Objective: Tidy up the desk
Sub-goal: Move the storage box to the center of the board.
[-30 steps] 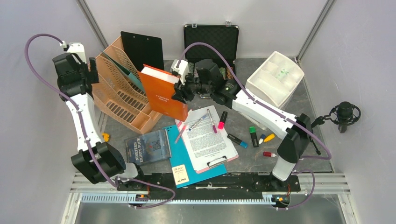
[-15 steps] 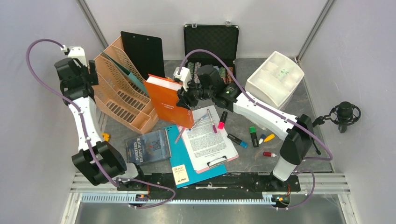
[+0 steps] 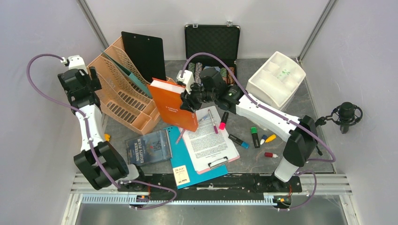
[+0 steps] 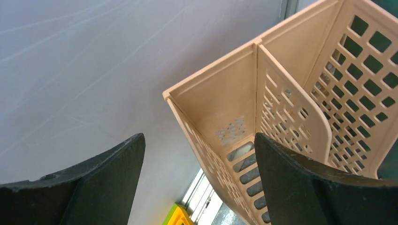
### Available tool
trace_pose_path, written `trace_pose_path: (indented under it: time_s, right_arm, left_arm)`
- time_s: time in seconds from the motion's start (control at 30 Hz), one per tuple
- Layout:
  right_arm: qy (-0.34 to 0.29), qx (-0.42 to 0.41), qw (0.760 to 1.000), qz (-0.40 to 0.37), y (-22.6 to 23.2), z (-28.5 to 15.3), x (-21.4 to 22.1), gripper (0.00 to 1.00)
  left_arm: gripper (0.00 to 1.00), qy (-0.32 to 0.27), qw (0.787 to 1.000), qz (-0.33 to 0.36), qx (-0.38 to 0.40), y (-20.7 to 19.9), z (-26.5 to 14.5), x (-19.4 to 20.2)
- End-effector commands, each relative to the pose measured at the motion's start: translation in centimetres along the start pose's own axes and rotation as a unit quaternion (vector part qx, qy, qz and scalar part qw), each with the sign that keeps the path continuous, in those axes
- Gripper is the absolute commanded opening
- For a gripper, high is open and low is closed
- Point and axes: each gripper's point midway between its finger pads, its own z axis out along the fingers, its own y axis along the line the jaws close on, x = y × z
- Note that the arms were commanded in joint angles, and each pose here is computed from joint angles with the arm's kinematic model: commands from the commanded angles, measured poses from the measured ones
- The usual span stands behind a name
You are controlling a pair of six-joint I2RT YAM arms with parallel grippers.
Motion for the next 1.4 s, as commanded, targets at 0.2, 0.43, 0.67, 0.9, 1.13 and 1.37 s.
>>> trace_pose_path:
  time_s: [0.2,0.43,0.67,0.9,1.13,1.37]
  right_arm:
    - [-0.044,0.008,0.999,-0.019,-0.4,-1.6,-2.5,0.0]
    - [-0.039,0.009,0.999,-0.015,-0.5,-1.8,-1.7,0.0]
    - [-0.034,0.006,0.999,-0.01,-0.7,-1.8,-0.9,0.0]
    - [-0.031,0.005,0.999,-0.007,-0.8,-1.7,-0.7,0.0]
    - [-0.044,0.017,0.999,-0.018,-2.0,-2.7,-3.1,0.0]
    - [-0.066,0.041,0.996,-0.034,-3.8,-3.9,-5.7,0.0]
  left_arm:
    - [0.93,-0.043,0.996,-0.08,-0.015,0.6,2.6,-1.3]
    - [0.94,-0.036,0.993,-0.102,0.051,-0.6,3.9,-1.0]
    - [0.94,-0.021,0.987,-0.076,0.143,-2.3,4.7,0.4]
    - [0.92,-0.009,0.975,-0.058,0.217,-4.3,4.4,1.8]
    - [0.9,0.002,0.967,-0.044,0.251,-5.6,1.8,3.2]
    - [0.88,0.036,0.965,-0.061,0.253,-6.2,-0.6,5.7]
